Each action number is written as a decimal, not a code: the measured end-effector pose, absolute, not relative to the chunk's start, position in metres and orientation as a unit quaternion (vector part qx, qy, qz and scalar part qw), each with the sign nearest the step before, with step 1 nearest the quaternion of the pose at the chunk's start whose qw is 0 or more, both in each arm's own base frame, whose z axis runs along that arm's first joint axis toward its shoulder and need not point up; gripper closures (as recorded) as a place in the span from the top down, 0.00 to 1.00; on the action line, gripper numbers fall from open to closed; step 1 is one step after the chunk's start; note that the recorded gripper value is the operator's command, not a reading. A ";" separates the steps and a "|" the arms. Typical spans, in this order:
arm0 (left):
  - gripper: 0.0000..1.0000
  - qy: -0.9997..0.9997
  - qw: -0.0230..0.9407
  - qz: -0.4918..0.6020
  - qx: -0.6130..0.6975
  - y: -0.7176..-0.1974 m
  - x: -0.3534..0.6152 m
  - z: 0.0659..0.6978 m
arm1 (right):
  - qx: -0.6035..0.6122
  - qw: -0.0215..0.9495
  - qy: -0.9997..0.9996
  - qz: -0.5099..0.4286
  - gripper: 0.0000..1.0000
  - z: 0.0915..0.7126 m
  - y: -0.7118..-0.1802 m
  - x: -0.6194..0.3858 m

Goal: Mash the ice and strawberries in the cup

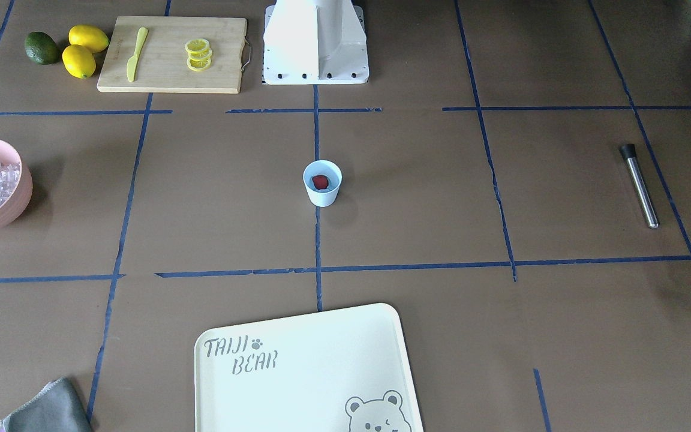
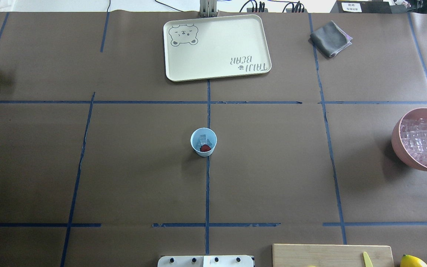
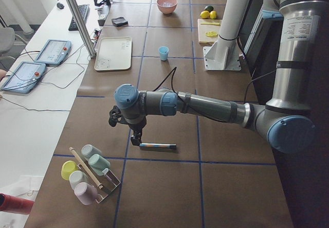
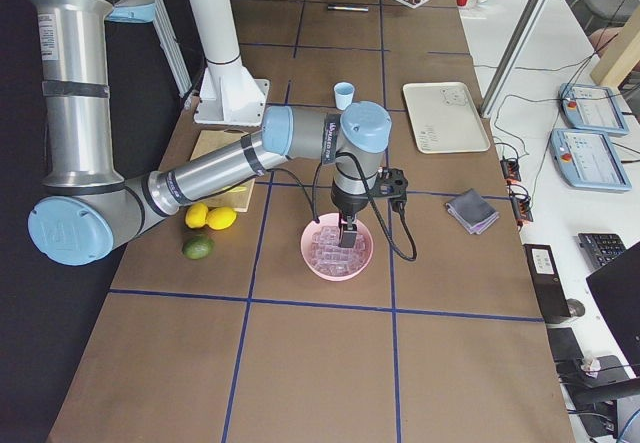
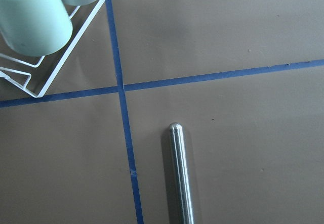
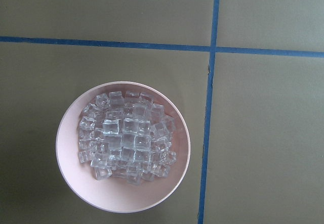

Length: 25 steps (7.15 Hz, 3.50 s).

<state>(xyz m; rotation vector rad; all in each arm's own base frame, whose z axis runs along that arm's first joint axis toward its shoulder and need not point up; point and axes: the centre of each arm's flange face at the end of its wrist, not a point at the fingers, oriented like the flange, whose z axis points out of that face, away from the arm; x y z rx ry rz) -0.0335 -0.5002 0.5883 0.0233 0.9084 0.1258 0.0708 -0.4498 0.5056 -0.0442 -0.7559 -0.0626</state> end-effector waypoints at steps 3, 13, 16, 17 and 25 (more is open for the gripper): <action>1.00 0.465 0.884 0.036 0.024 -0.491 -0.059 0.588 | -0.040 0.928 -0.368 -0.030 1.00 0.524 -0.456 0.069; 1.00 0.394 0.918 0.017 0.036 -0.492 -0.093 0.592 | -0.056 0.926 -0.371 -0.037 1.00 0.592 -0.487 0.068; 1.00 0.386 0.922 0.025 0.029 -0.492 -0.083 0.594 | -0.052 0.926 -0.371 -0.038 1.00 0.589 -0.489 0.069; 1.00 0.385 0.922 0.033 0.034 -0.488 -0.080 0.590 | -0.051 0.927 -0.371 -0.038 1.00 0.588 -0.489 0.069; 1.00 0.355 0.931 0.066 0.063 -0.480 -0.065 0.566 | -0.049 0.927 -0.371 -0.040 1.00 0.586 -0.492 0.068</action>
